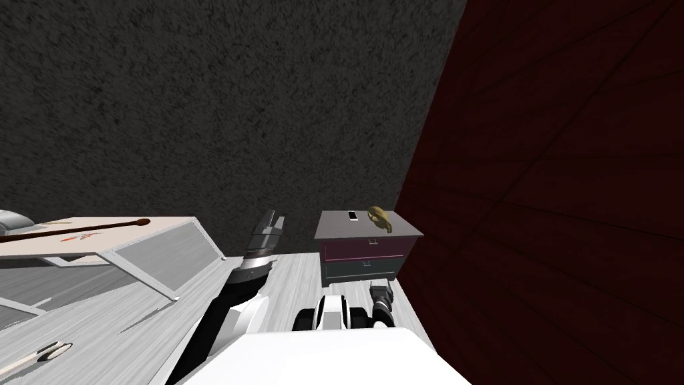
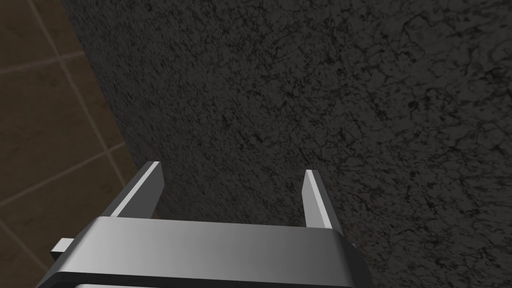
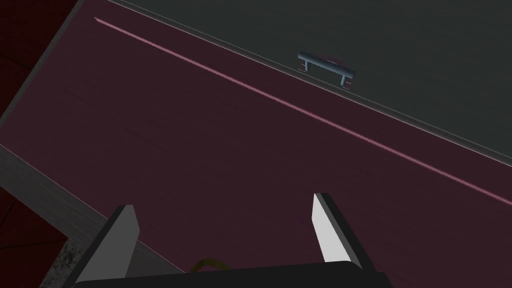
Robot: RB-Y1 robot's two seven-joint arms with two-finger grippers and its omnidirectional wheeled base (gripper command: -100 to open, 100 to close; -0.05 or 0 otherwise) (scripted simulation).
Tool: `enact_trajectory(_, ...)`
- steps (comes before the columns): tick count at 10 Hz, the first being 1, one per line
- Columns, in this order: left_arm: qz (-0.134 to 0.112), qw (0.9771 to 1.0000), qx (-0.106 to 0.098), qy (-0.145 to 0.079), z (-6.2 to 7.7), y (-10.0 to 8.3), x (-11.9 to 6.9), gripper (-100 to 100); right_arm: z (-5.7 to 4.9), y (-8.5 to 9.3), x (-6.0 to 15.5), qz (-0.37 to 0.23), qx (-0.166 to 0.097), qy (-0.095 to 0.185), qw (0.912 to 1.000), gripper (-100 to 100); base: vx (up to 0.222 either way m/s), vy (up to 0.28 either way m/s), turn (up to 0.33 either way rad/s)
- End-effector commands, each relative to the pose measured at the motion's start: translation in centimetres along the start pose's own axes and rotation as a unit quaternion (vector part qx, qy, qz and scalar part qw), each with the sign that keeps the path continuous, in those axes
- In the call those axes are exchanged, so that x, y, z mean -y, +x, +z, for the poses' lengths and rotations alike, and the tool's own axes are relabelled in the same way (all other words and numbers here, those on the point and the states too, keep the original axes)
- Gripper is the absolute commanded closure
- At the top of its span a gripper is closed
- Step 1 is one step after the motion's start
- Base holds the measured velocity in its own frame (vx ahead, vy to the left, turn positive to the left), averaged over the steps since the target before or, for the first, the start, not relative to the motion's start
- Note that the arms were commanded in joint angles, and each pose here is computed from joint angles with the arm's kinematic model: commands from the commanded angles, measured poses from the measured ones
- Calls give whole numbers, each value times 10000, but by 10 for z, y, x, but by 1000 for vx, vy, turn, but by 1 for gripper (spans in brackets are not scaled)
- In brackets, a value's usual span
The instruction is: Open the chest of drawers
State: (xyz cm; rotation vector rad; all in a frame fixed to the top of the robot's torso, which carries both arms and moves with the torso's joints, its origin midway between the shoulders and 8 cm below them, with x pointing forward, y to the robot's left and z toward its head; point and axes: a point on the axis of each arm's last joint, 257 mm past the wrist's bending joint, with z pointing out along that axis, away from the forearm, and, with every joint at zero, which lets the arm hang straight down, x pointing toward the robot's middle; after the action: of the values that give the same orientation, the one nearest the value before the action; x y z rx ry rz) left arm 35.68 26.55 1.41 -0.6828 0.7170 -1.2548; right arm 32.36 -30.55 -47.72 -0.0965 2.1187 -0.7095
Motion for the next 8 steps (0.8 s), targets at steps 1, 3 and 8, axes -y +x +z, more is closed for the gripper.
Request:
enact_trajectory(1,0,10000,0,0,0,0,0,0,-1,2,3,-503,106,218,9984,-100,24,-36,79)
enact_trajectory(3,0,10000,0,0,0,0,0,0,-2,3,6,-931,208,406,9946,-100,40,-39,89)
enact_trajectory(8,1,10000,0,0,0,0,0,0,-6,-14,9,-1957,670,863,9746,-100,28,-62,96)
